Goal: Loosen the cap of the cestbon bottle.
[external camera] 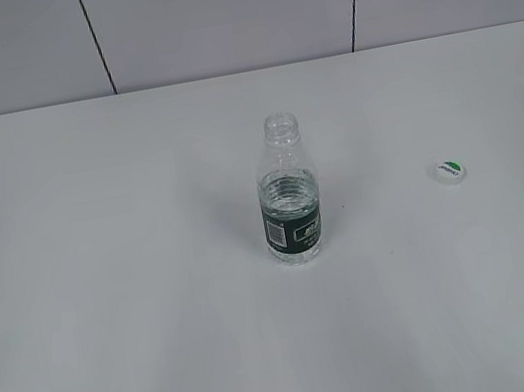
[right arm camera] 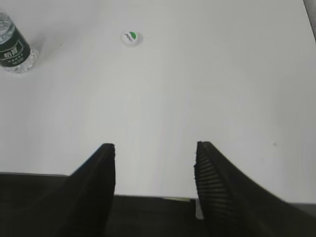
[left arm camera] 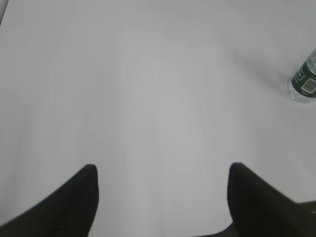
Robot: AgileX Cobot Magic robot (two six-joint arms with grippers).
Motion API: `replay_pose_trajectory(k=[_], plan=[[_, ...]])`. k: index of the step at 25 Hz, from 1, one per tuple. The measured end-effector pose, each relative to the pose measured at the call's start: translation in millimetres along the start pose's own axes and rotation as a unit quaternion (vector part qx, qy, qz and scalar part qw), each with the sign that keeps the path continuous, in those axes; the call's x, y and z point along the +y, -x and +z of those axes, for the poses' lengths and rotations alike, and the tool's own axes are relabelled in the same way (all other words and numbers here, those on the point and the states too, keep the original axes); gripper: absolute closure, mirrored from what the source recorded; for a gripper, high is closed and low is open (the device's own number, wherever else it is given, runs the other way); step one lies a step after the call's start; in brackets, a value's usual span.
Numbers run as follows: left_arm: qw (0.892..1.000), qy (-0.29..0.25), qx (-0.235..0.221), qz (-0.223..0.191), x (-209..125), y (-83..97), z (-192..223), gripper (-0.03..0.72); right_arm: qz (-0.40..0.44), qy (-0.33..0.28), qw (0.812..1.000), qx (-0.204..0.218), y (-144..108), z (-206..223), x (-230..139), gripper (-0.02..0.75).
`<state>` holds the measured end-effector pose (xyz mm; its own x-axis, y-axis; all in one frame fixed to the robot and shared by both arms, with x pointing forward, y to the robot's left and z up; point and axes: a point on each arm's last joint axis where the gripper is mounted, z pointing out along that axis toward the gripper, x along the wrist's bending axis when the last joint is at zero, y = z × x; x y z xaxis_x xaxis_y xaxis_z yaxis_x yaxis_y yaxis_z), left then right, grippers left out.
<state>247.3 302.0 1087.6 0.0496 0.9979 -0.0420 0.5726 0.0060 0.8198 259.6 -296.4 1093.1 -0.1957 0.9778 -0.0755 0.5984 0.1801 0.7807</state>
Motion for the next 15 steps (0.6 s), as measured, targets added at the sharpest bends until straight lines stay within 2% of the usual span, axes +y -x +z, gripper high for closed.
replay_pose_trajectory(k=[8,15], plan=[[0.998,0.061,-0.004,-0.001,-35,-2.3,-6,0.19,-0.03,0.101,0.994,-0.011,-4,-6,-39,0.339],[0.997,0.073,-0.021,0.019,-34,1.1,1,0.19,-0.03,0.104,0.994,-0.011,-4,-2,-47,0.339]])
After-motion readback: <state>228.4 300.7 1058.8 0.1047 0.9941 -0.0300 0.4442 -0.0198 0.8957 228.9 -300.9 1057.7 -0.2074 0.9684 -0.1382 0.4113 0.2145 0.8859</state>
